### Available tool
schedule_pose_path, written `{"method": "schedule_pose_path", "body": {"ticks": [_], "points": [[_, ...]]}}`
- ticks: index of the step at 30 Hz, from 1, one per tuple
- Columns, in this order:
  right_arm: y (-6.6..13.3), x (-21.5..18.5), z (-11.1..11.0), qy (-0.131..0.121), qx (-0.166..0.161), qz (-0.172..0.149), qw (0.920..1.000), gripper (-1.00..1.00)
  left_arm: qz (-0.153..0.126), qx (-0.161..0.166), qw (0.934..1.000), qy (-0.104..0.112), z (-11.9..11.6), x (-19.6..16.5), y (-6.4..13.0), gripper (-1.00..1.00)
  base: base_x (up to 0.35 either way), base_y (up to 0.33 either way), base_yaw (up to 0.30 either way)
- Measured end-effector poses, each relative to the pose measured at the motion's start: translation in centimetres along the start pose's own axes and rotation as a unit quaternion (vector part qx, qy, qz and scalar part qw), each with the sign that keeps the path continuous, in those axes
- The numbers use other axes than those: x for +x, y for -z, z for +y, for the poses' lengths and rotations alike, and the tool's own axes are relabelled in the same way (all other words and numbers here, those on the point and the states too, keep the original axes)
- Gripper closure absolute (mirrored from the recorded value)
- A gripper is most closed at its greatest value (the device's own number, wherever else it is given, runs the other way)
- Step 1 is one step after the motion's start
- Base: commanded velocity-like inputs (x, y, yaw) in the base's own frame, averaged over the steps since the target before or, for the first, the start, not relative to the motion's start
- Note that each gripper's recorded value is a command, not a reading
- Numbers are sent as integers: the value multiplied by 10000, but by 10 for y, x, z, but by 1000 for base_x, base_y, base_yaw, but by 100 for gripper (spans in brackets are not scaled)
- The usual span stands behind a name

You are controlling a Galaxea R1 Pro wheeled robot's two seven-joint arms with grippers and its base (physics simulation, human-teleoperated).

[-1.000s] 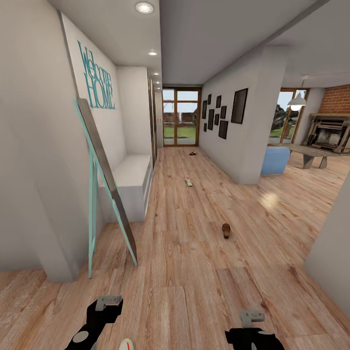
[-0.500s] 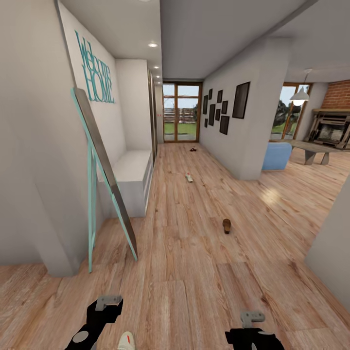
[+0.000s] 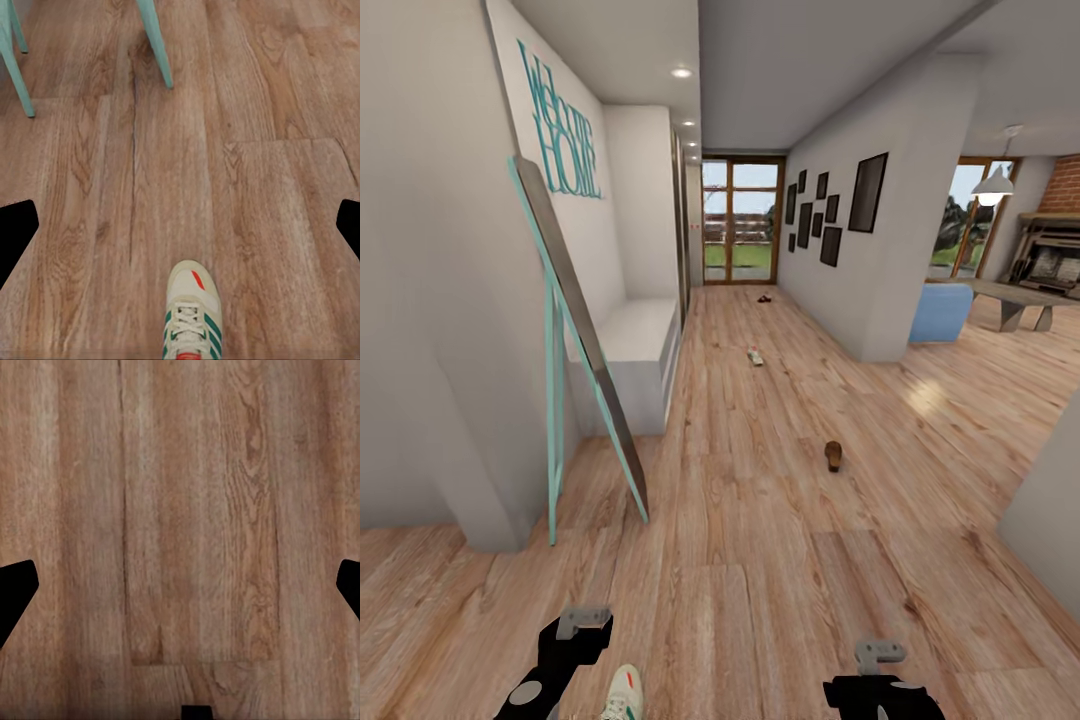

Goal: Pick up the two gym shoes and the two sandals from the corridor floor and place them onto the hallstand (shoe rack) in the corridor, making sure they are on the rack and not on the floor. Arrange them so the two gym shoes are next to each other and the two sandals are next to each other.

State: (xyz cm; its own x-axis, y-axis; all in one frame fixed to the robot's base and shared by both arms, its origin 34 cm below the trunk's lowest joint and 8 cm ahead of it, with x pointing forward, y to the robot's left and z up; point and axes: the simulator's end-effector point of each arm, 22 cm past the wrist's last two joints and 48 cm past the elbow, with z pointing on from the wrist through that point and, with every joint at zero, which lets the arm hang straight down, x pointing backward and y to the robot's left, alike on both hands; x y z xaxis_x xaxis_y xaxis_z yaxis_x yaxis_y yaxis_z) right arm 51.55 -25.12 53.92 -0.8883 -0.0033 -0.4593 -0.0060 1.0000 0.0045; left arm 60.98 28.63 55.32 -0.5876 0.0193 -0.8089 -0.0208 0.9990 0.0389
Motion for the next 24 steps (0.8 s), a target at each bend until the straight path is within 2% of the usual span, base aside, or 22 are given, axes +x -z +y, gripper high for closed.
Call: {"method": "schedule_pose_path", "body": {"ticks": [11, 14, 17, 18, 24], "points": [[-20, 14, 1, 11, 7, 34, 10000, -100, 52, 4, 10000, -12, -1, 24, -12, -100, 0, 0, 54], [-18, -24, 1, 3, 10, -325, 9995, -100, 46, 4, 10000, -18, -1, 28, -14, -100, 0, 0, 4], [-4, -92, -1, -32, 10, -898, 9960, -100, 39, 11, 10000, -17, -3, 33, -17, -100, 0, 0, 1], [-2, -102, -1, -46, 9, -966, 9953, -100, 38, 13, 10000, -19, -3, 34, -18, -100, 0, 0, 0], [-9, -105, 0, -29, -20, -1029, 9947, -100, 39, 14, 10000, -22, -3, 45, -24, -100, 0, 0, 0]]}}
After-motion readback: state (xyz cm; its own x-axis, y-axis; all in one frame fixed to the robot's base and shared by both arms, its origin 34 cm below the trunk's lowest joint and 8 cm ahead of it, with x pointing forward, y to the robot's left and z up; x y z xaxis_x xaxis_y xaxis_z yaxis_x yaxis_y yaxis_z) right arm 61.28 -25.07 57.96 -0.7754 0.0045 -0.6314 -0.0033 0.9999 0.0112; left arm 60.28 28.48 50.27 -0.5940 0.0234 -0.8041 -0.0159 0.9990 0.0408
